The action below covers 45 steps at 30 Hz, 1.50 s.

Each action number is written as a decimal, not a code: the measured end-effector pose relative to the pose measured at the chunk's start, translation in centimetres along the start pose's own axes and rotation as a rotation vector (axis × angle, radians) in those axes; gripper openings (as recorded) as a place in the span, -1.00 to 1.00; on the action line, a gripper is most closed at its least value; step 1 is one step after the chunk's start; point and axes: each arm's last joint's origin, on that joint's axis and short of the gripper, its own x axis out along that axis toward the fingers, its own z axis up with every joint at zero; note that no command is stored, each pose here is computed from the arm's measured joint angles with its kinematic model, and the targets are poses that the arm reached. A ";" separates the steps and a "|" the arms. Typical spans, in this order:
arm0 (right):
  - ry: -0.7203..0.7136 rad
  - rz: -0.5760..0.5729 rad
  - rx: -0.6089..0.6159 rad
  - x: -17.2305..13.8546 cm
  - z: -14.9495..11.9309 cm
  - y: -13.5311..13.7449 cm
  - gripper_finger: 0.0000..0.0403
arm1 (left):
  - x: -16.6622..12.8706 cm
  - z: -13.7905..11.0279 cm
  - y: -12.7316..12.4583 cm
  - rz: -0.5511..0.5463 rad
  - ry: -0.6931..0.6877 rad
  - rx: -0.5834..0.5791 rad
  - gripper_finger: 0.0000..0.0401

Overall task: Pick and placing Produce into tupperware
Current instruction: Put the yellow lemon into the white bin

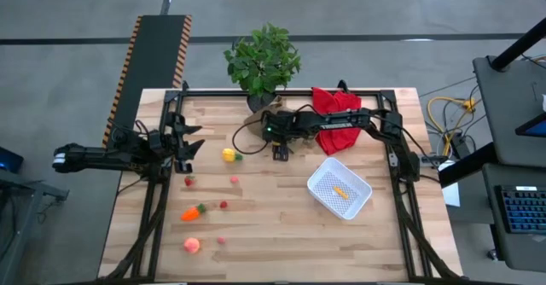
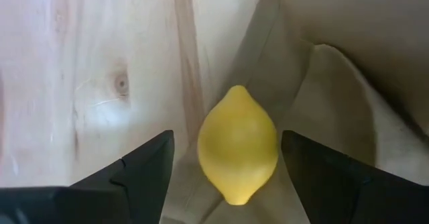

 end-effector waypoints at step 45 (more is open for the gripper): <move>0.050 0.009 0.011 0.7 0.3 0.0 0.18 | 0.0 0.0 0.0 0.000 0.002 -0.004 -0.12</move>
